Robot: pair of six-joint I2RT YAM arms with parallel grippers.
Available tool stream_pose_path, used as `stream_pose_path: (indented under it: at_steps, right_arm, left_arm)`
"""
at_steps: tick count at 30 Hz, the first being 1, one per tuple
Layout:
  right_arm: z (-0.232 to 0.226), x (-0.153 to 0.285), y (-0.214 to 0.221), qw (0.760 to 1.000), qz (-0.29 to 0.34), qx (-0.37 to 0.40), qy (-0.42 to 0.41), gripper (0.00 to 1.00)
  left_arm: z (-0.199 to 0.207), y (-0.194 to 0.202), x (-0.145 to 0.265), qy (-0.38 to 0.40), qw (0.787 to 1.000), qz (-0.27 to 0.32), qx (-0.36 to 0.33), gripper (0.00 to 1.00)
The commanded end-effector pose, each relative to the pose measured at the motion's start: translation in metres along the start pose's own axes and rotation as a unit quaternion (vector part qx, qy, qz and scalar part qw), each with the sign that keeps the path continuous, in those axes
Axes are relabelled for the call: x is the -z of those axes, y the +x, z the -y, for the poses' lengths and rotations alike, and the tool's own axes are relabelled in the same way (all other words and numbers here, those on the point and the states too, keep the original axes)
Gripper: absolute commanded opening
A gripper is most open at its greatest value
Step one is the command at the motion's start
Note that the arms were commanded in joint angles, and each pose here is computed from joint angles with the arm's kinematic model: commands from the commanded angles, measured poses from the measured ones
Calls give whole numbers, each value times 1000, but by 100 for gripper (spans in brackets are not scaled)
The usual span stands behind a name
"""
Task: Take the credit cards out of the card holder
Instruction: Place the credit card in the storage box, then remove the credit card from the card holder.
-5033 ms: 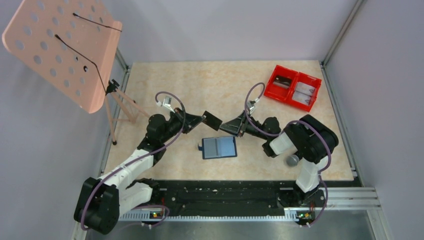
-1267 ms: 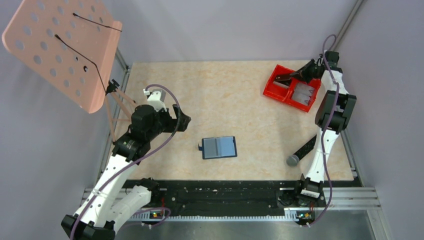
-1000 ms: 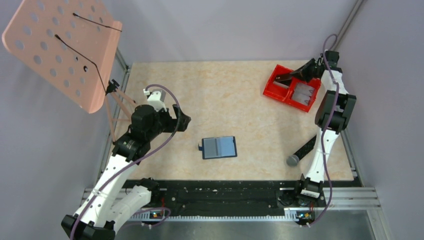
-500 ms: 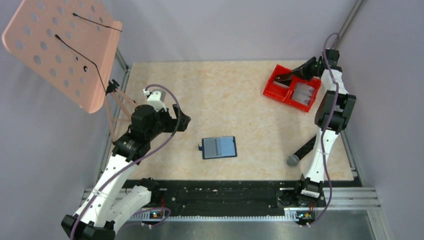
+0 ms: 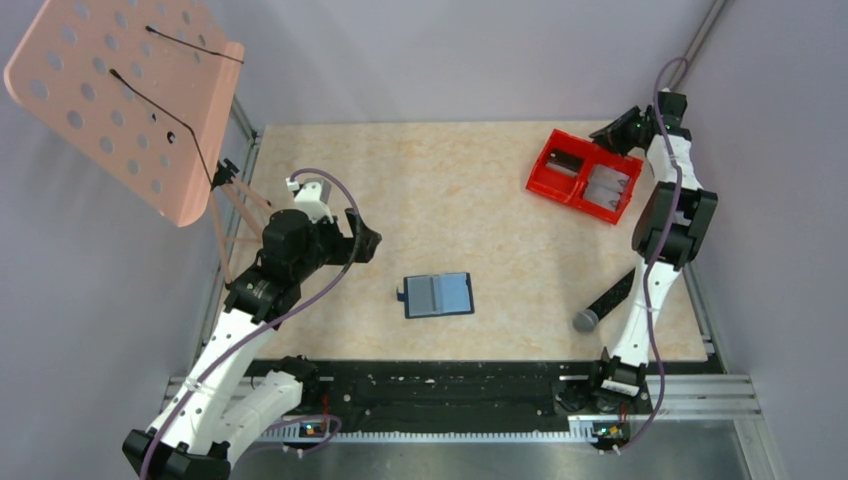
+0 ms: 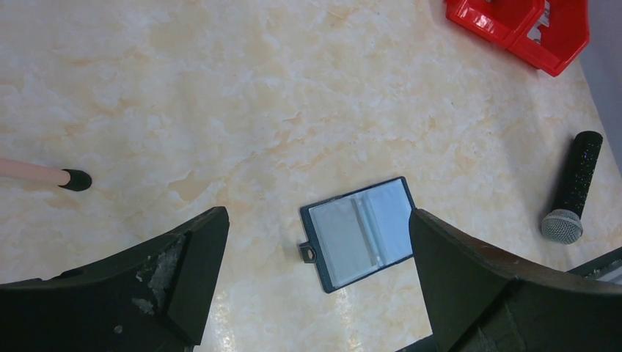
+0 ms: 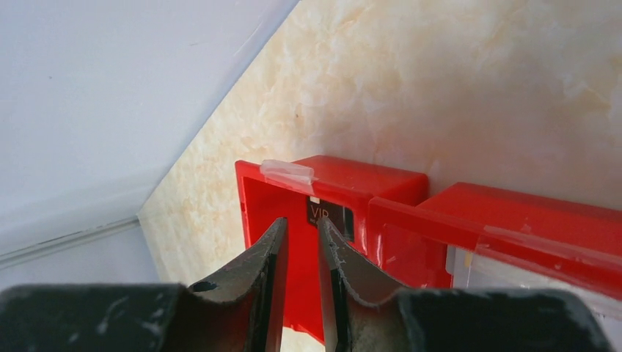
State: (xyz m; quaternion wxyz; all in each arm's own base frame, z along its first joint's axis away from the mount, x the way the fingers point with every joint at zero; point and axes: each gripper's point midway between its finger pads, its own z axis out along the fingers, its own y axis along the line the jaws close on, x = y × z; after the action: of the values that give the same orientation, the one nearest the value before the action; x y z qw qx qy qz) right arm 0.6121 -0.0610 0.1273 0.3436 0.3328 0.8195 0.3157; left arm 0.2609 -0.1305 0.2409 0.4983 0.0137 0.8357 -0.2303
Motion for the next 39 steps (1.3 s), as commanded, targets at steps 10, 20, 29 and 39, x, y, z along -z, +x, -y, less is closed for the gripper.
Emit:
stream_pose_path:
  at_steps: [10,20,29,39]
  right_arm:
    - [-76,83,38,990,23,140,-5,22]
    - [-104,107,234,968,-71,235,-56,37]
    - [-111,121,391,943,-150,267,-126,40]
    - [-96,141,437,930,-164,287,-163,40]
  left_arm:
    - [8,10,-9,23,999,-31,15,97]
    - [11,90,-42,48,977,-184,100,88]
    - [5,147,-70,52,963,-227,136,82]
    - [0,169,-94,50,960,-240,135,68]
